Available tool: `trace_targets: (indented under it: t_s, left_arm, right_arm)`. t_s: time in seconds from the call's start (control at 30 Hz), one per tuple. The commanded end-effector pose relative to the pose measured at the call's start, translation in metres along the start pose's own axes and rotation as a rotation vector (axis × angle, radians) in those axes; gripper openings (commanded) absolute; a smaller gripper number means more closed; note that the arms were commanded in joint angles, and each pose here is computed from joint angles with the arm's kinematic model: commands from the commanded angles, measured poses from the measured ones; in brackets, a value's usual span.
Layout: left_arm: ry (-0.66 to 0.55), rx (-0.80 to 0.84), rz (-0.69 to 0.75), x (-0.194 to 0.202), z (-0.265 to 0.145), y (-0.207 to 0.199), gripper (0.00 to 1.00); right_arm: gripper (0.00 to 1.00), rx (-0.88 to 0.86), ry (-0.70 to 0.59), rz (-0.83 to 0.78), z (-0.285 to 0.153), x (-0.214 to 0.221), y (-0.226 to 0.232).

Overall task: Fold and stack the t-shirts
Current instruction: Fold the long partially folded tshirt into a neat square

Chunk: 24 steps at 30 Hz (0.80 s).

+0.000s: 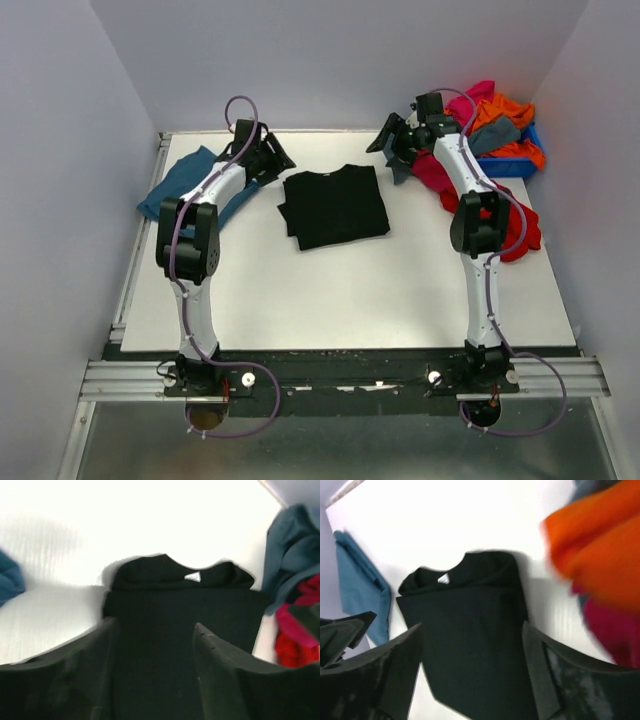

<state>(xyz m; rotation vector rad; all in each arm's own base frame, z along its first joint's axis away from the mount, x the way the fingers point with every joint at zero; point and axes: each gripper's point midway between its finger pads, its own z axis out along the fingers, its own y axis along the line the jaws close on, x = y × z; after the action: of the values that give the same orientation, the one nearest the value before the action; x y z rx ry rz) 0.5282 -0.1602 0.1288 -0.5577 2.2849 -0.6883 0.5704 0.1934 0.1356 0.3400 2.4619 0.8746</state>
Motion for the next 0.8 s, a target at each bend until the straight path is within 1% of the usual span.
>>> trace_targets:
  t_s: [0.0,0.03,0.13,0.2,0.23,0.3,0.47,0.6,0.67,0.77]
  left_arm:
    - [-0.049,0.023,0.022,-0.019,0.03,0.0,0.79]
    - [-0.048,0.018,0.033,-0.019,0.031,0.002,0.83]
    - [-0.055,0.042,0.058,-0.015,0.027,0.002,0.84]
    - [-0.042,0.058,0.064,-0.005,0.027,0.005,0.81]
    - [-0.036,0.073,0.066,-0.001,0.027,0.006,0.79]
    - [-0.011,0.093,0.064,0.009,0.03,0.007,0.74]
    - [0.01,0.097,0.073,0.021,0.042,0.012,0.68]
    - [0.025,0.056,0.069,0.023,0.057,0.023,0.61]
    - [0.04,0.021,0.067,0.025,0.065,0.031,0.56]
    - [0.052,-0.015,0.067,0.029,0.071,0.041,0.54]
  right_arm:
    - [0.94,-0.03,-0.025,-0.032,0.024,-0.015,-0.015]
    - [0.94,-0.028,-0.03,-0.055,0.022,-0.015,-0.016]
    - [0.85,0.021,-0.043,-0.101,0.016,-0.003,-0.032]
    - [0.83,0.032,-0.047,-0.116,0.007,0.004,-0.035]
    - [0.81,0.031,-0.028,-0.117,0.008,0.012,-0.038]
    - [0.74,0.017,0.008,-0.121,0.011,0.024,-0.039]
    - [0.72,0.032,0.067,-0.132,0.027,0.047,-0.045]
    - [0.65,0.069,0.103,-0.101,0.043,0.055,-0.054]
    - [0.6,0.102,0.123,-0.087,0.049,0.06,-0.061]
    - [0.57,0.151,0.141,-0.074,0.051,0.071,-0.07]
